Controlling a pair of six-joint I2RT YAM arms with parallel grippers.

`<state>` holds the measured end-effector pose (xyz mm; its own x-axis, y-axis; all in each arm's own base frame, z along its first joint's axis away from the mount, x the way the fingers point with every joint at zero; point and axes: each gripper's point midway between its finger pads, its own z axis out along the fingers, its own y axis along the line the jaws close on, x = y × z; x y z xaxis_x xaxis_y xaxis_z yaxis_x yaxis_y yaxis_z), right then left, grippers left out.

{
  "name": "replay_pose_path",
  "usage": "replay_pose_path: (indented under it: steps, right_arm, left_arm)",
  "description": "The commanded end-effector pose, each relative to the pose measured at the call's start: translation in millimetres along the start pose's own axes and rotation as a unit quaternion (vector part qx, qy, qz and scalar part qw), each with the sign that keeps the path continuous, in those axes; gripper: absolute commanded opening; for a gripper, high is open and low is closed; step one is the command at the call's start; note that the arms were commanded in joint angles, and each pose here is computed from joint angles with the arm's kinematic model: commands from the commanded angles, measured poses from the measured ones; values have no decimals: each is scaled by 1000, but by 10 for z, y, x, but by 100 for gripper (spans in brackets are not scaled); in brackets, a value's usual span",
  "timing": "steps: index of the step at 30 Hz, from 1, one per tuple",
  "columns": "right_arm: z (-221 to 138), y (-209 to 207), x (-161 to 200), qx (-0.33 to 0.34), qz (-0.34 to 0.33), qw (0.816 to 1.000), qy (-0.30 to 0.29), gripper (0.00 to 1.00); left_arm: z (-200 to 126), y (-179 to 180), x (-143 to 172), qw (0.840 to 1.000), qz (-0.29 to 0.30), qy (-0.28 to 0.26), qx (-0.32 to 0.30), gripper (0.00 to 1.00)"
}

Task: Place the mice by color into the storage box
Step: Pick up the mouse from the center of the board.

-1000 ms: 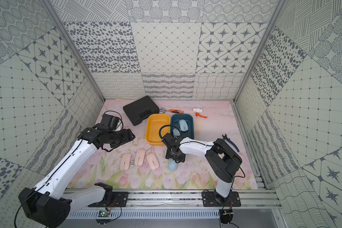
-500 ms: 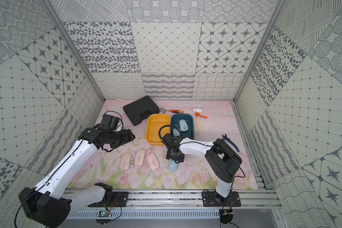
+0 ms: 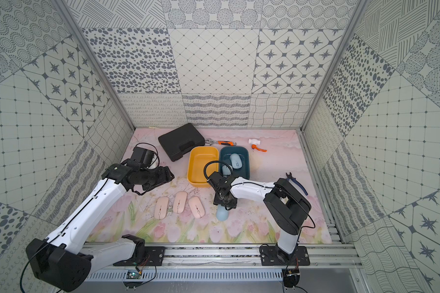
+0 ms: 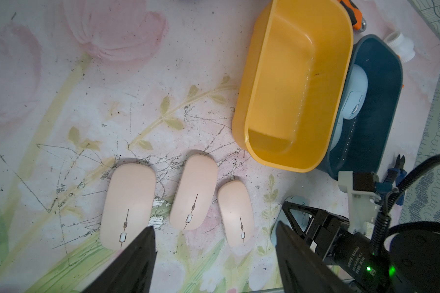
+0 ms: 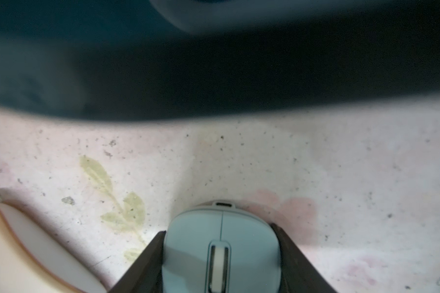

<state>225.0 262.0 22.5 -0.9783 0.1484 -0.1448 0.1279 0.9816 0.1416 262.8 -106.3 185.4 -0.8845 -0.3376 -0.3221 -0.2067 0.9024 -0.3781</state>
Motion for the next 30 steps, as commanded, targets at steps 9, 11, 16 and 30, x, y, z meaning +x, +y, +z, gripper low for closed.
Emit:
replay_pose_path:
  steps: [9,11,16,30]
  right_arm:
    - [-27,16,161,-5,-9,1000,29,43]
    - [-31,15,162,-3,-12,999,31,43]
    - [-37,43,151,-4,-18,999,31,39]
    - [-368,163,-27,-16,-34,999,0,42]
  left_arm:
    - [26,-6,-31,1000,11,-4,1,78]
    - [29,-9,-28,1000,11,-3,1,78]
    - [29,-8,-25,1000,11,-3,1,78]
    - [34,-13,-38,1000,12,-3,0,78]
